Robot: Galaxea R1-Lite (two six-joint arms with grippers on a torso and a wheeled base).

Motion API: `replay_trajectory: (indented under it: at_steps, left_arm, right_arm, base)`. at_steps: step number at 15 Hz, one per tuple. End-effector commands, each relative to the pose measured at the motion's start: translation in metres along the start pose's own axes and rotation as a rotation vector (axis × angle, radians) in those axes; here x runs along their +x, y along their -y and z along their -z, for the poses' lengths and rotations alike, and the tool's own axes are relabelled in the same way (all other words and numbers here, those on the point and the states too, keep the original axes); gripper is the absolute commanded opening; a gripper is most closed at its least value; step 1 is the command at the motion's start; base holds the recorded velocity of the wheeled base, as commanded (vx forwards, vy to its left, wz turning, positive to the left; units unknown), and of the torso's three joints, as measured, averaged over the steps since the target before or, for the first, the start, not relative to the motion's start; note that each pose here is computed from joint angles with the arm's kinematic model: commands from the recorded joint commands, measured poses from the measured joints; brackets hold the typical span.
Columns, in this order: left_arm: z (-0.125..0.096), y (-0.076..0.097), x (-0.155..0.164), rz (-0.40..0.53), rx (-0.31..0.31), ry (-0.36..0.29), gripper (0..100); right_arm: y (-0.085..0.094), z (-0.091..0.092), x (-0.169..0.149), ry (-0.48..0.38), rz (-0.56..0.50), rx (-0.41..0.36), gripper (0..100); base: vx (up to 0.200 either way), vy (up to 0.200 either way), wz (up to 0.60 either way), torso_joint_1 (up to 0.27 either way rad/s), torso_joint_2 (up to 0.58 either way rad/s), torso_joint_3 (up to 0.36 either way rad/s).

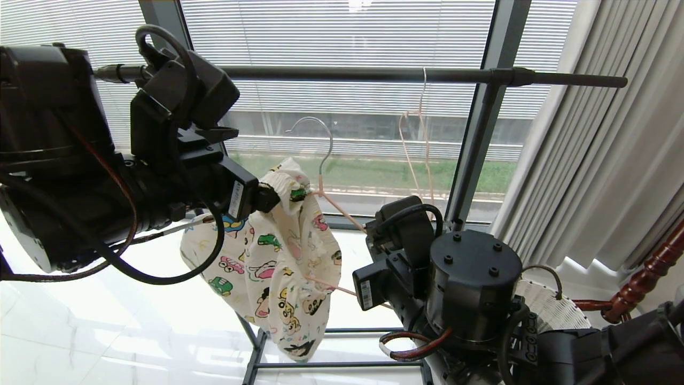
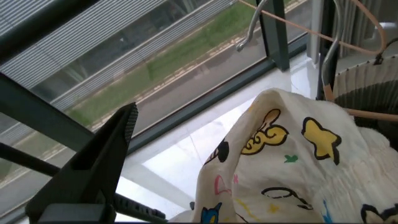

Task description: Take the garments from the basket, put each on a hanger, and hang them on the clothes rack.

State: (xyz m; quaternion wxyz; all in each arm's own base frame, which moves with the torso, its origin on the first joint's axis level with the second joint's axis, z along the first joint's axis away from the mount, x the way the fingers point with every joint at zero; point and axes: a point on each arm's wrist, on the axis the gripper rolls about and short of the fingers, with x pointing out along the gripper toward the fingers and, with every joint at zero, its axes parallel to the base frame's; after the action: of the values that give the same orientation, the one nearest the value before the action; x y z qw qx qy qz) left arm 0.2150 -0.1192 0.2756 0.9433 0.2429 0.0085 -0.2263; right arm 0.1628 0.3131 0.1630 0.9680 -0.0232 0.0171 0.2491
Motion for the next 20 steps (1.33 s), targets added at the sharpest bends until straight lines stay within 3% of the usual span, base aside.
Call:
replay_trajectory:
  at_steps: [1, 7, 12, 14, 17, 20]
  left_arm:
    - [-0.003, -0.011, -0.008, -0.045, 0.000, 0.012, 100]
    - [-0.006, -0.031, -0.013, -0.174, 0.045, -0.053, 100]
    - [-0.015, -0.033, -0.001, -0.209, 0.061, -0.110, 100]
    - [-0.020, -0.026, 0.006, -0.234, 0.079, -0.132, 100]
    - [-0.025, -0.002, -0.002, -0.153, 0.121, -0.189, 100]
    - [-0.029, 0.002, -0.010, -0.163, 0.169, -0.237, 100]
  right_arm:
    - [0.001, 0.000, 0.000, 0.000, 0.002, -0.005, 0]
    - [-0.002, -0.005, -0.002, 0.028, -0.008, -0.024, 0]
    - [-0.021, -0.006, -0.015, 0.059, -0.064, -0.063, 0]
    - [-0.022, -0.006, -0.015, 0.060, -0.065, -0.080, 0]
    - [-0.020, -0.010, -0.004, 0.075, -0.013, -0.076, 0]
    - [-0.015, -0.012, 0.005, 0.080, 0.039, -0.084, 0]
  base:
    - [0.000, 0.000, 0.00, 0.000, 0.00, 0.000]
    - [0.000, 0.000, 0.00, 0.000, 0.00, 0.000]
    - [0.000, 0.000, 0.00, 0.000, 0.00, 0.000]
    - [0.000, 0.000, 0.00, 0.000, 0.00, 0.000]
    - [0.000, 0.000, 0.00, 0.000, 0.00, 0.000]
    - [0.000, 0.000, 0.00, 0.000, 0.00, 0.000]
